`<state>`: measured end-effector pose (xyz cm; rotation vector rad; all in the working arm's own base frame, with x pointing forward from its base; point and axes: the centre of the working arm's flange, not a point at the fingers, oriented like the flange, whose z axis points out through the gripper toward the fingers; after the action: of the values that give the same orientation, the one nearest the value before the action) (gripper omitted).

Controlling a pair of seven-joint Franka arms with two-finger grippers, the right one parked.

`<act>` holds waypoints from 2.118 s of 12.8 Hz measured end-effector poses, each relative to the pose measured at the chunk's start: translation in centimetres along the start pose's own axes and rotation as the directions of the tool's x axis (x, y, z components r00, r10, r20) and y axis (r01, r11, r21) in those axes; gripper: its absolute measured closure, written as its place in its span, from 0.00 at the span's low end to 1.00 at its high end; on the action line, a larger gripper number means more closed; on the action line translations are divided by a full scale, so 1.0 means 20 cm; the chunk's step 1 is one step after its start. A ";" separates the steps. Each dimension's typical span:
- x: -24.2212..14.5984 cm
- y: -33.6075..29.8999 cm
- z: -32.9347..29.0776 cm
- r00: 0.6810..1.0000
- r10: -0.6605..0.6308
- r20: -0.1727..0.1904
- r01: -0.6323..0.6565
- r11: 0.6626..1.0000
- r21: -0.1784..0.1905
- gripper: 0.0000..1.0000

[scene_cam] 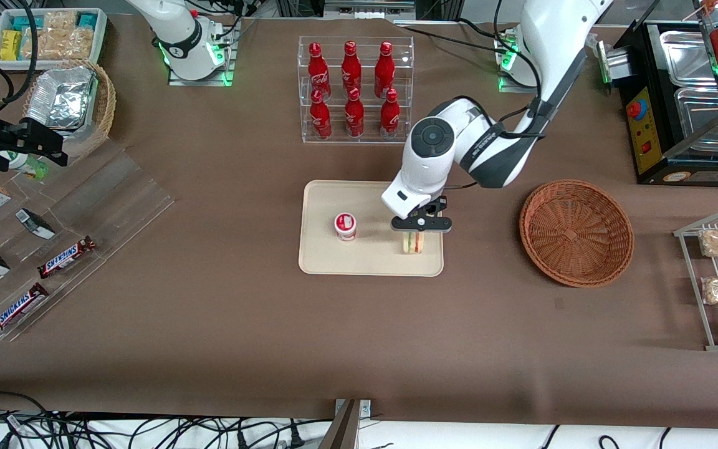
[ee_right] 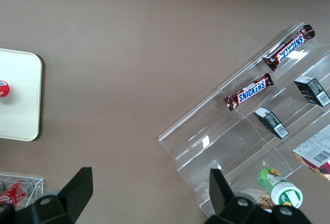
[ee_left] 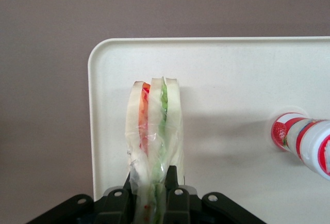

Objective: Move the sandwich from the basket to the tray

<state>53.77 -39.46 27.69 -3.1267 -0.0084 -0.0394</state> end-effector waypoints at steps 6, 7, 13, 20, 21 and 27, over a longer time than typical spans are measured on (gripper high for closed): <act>-0.04 0.07 0.15 0.997 -0.037 -0.071 0.039 0.999 0.030 0.75; -0.04 0.07 0.15 0.996 -0.044 -0.071 0.046 0.998 0.030 0.75; -0.05 0.09 0.15 0.997 -0.041 -0.072 0.043 0.999 0.028 0.55; 0.02 0.04 -0.30 0.988 -0.144 -0.056 0.147 0.987 0.061 0.00; 0.03 0.01 -0.42 0.986 -0.157 -0.058 0.162 0.984 0.081 0.00; 0.20 -0.14 -0.68 0.968 -0.237 -0.087 0.242 0.969 0.057 0.00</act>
<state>57.47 -36.75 41.40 -3.0350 -0.3792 -0.1629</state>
